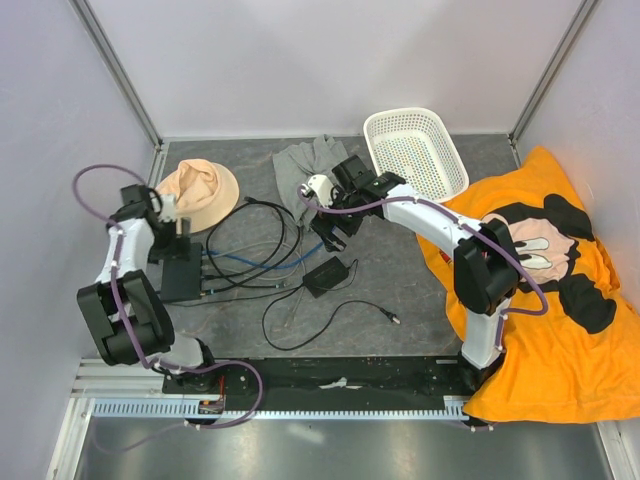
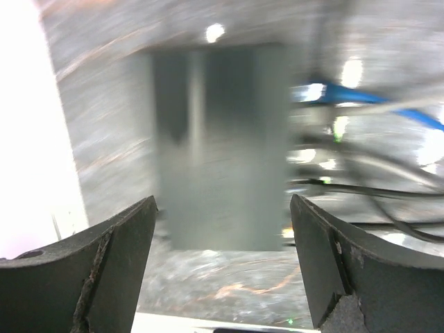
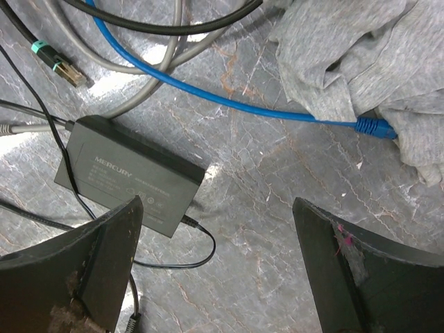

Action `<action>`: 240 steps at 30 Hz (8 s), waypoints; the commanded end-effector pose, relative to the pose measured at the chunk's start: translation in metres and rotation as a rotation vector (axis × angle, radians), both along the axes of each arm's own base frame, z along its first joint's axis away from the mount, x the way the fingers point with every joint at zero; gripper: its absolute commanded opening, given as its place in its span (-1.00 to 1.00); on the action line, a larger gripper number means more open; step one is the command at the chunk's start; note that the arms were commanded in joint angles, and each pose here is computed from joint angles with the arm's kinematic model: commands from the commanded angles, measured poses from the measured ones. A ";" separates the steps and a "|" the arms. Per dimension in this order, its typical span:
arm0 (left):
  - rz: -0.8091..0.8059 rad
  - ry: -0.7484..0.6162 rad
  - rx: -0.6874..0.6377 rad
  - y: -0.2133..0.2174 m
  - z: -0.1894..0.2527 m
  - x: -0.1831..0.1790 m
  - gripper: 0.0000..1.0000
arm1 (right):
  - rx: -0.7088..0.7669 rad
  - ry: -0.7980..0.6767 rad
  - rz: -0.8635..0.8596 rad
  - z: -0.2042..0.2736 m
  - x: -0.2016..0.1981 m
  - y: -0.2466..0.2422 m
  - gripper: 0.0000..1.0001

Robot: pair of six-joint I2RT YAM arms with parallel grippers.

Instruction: Pull the plug from the switch port

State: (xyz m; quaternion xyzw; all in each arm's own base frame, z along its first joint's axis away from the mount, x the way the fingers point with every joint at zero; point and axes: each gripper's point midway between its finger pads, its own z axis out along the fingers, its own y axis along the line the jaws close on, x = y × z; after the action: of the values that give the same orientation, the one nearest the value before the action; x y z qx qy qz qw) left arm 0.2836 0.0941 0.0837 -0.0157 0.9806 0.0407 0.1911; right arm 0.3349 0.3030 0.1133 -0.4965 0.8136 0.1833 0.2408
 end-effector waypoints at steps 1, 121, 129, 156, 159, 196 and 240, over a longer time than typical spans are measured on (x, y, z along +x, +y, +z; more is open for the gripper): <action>0.075 0.027 -0.040 0.031 -0.005 -0.015 0.71 | 0.048 -0.017 -0.018 0.012 0.012 0.013 0.96; -0.546 0.206 -0.963 -0.160 -0.064 -0.030 0.11 | -0.002 0.299 0.201 -0.114 -0.081 0.138 -1.00; -0.559 0.216 -0.978 -0.162 -0.061 -0.027 0.06 | -0.005 0.311 0.199 -0.116 -0.083 0.136 -1.00; -0.585 0.251 -0.998 -0.168 -0.065 -0.021 -0.05 | -0.013 0.308 0.199 -0.120 -0.081 0.135 -1.00; -0.574 0.260 -1.018 -0.172 -0.065 -0.019 -0.08 | -0.009 0.318 0.200 -0.121 -0.083 0.135 -1.00; -0.620 0.323 -1.113 -0.177 -0.062 -0.031 -0.55 | -0.024 0.316 0.189 -0.128 -0.080 0.136 -1.00; -0.674 0.332 -1.050 -0.145 -0.070 -0.050 -0.97 | -0.119 0.342 0.104 -0.159 -0.078 0.105 -1.00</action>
State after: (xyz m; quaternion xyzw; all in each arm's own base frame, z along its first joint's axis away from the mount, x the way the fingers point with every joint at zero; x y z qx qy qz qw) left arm 0.2439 -0.0661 0.0186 0.1571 0.8295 -0.5359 -0.0052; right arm 0.2738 0.4699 0.0407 -0.5198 0.7650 0.3419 0.1665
